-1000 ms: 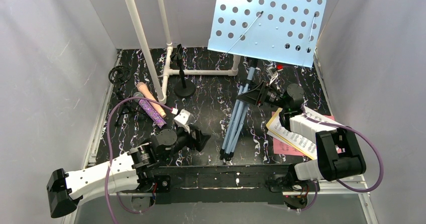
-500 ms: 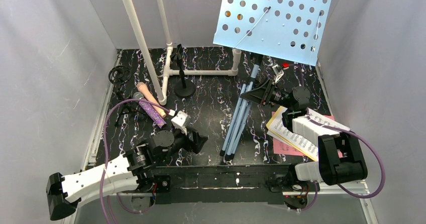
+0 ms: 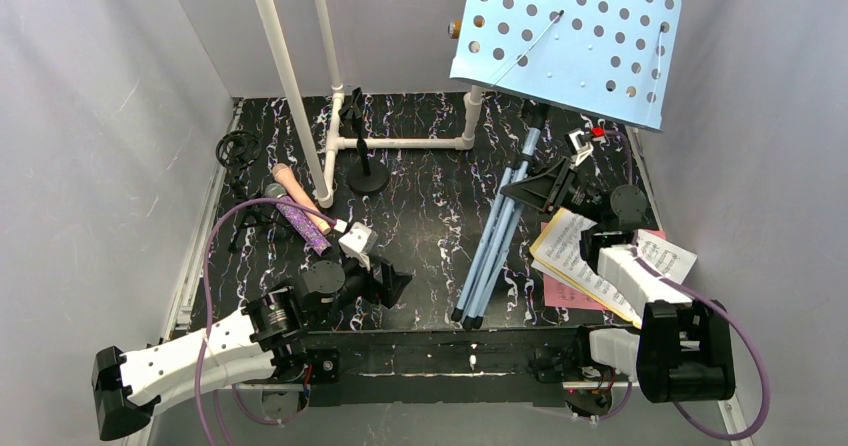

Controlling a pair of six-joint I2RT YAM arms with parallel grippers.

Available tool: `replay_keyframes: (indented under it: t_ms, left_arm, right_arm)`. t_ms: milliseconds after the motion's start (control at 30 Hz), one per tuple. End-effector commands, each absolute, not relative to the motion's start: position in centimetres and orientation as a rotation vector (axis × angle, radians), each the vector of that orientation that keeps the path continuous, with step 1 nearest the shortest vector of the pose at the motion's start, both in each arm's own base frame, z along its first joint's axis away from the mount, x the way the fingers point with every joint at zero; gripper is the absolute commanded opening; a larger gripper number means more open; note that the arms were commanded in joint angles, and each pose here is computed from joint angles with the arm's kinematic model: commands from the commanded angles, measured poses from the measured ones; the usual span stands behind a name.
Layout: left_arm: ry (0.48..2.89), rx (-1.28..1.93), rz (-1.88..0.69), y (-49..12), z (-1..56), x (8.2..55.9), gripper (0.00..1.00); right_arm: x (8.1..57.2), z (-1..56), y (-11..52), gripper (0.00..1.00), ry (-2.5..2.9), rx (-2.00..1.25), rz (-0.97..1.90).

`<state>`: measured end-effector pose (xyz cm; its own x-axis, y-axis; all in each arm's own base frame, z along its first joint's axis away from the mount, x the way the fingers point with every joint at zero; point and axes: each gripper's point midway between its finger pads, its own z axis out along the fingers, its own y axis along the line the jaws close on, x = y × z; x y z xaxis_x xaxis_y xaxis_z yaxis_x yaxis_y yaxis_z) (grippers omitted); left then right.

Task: Pack up the instrument practice props
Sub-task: Place the music stand at the center of the board.

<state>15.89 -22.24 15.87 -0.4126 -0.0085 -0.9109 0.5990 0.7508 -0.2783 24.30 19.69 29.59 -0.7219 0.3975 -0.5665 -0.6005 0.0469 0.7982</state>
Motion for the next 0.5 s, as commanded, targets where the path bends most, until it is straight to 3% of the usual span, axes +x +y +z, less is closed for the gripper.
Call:
replay_keyframes:
  t_ms: [0, 467]
  left_arm:
    - [1.888, 0.448, -0.737, -22.2, 16.3, 15.7, 0.74]
    - [1.887, 0.452, -0.772, -22.5, 16.0, 15.3, 0.74]
  right_arm:
    - [21.5, 37.9, 18.1, 0.01, 1.186, -0.456, 1.543]
    - [19.3, 37.2, 17.0, 0.01, 1.234, -0.4, 1.441]
